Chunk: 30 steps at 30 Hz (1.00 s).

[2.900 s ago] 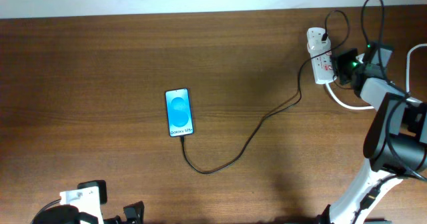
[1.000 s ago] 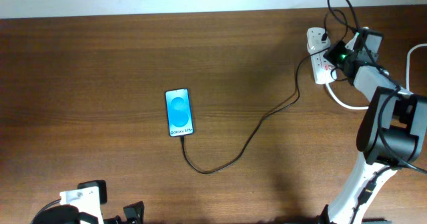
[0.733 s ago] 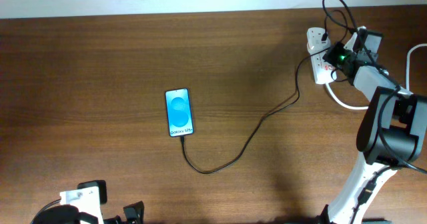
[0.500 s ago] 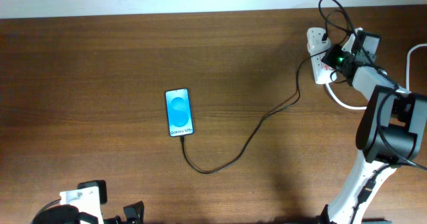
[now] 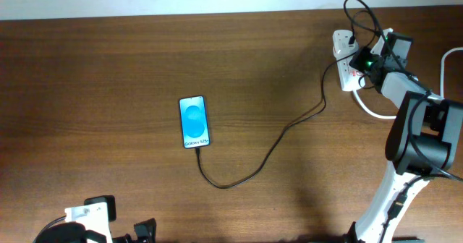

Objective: Plug charger to phone and switch on socket

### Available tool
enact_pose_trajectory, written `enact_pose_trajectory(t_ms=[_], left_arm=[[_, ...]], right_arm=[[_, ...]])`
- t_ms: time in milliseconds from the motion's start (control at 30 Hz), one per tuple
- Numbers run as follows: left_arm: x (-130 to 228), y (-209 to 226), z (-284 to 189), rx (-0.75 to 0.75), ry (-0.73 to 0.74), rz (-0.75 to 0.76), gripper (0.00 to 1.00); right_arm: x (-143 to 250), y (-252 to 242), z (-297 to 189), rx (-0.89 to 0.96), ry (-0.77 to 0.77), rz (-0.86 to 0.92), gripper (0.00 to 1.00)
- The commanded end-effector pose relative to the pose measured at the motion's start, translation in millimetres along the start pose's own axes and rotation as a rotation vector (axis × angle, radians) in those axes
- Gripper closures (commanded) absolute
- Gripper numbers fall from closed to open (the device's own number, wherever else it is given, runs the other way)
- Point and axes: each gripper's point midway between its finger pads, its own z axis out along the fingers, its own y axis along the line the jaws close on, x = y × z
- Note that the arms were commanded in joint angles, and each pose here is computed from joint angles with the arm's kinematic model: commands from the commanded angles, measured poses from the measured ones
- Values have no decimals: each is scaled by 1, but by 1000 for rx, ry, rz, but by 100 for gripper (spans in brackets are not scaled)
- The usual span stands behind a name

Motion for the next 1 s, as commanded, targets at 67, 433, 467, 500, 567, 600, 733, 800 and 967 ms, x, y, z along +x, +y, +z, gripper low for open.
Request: enact_pose_trajectory(t_ms=[67,433,467,500,567,600,733,800,967], left_arm=[[1,-1,0,8,-3,-13,1],[1,-1,0,8,-3,-13,1],[1,-1,0,8,-3,-13,1],[1,-1,0,8,-3,-13,1],[1,-1,0,8,-3,-13,1],[1,-1,0,8,-3,-13,1],[1,-1,0,8,-3,-13,1],[1,-1,0,8,-3,-13,1],[1,-1,0,8,-3,-13,0]], right_arm=[[12,9,7,-15,43,-50,96],[35,17,10,24,115,-141,96],[37,17,11,24,120,-141,96],[41,17,13,23,127,-142,96],[50,19,18,20,148,-145,96],[55,21,20,16,158,-147,96],[70,35,26,-8,189,-189,96],[76,44,26,-20,204,-229,96],[86,44,26,-11,238,-230,96]])
